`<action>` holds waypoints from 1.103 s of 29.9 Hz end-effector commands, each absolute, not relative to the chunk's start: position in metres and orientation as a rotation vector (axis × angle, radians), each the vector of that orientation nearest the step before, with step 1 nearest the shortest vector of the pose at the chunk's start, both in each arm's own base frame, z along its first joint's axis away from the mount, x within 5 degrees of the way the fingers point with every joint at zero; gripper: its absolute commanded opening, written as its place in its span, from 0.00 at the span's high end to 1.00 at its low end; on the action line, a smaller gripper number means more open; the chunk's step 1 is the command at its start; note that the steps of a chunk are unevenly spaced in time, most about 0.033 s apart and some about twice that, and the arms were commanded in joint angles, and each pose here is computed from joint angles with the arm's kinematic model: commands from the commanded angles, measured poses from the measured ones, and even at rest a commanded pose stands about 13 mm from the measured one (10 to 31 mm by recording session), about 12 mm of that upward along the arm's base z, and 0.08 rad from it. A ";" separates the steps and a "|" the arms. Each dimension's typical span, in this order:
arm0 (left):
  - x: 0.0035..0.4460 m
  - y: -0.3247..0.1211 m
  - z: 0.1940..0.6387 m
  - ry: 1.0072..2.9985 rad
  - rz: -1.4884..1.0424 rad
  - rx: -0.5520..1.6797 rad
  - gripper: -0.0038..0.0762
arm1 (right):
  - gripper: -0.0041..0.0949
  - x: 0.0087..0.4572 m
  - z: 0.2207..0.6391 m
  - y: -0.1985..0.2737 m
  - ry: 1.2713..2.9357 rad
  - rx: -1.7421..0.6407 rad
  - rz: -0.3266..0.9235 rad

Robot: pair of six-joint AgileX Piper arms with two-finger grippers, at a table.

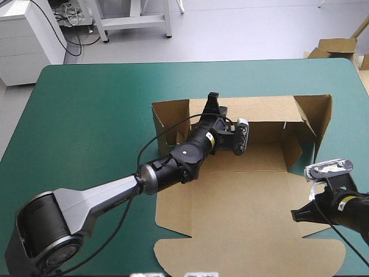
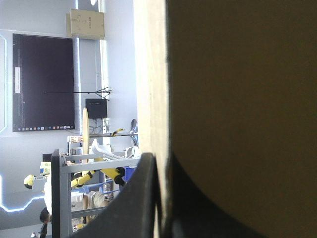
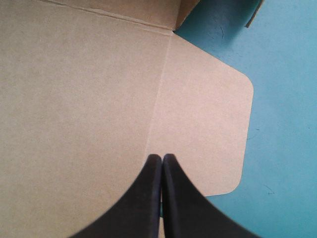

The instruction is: Fold the box

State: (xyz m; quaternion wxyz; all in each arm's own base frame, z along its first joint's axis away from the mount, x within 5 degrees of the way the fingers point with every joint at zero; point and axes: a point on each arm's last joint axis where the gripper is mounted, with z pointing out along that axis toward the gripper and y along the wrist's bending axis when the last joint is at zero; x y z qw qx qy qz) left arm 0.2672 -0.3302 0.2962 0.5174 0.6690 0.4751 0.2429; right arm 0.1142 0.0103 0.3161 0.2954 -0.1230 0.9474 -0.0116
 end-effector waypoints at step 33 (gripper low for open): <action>0.240 -0.345 0.285 1.090 0.727 1.532 0.96 | 0.53 0.121 0.329 0.011 2.420 -0.132 0.034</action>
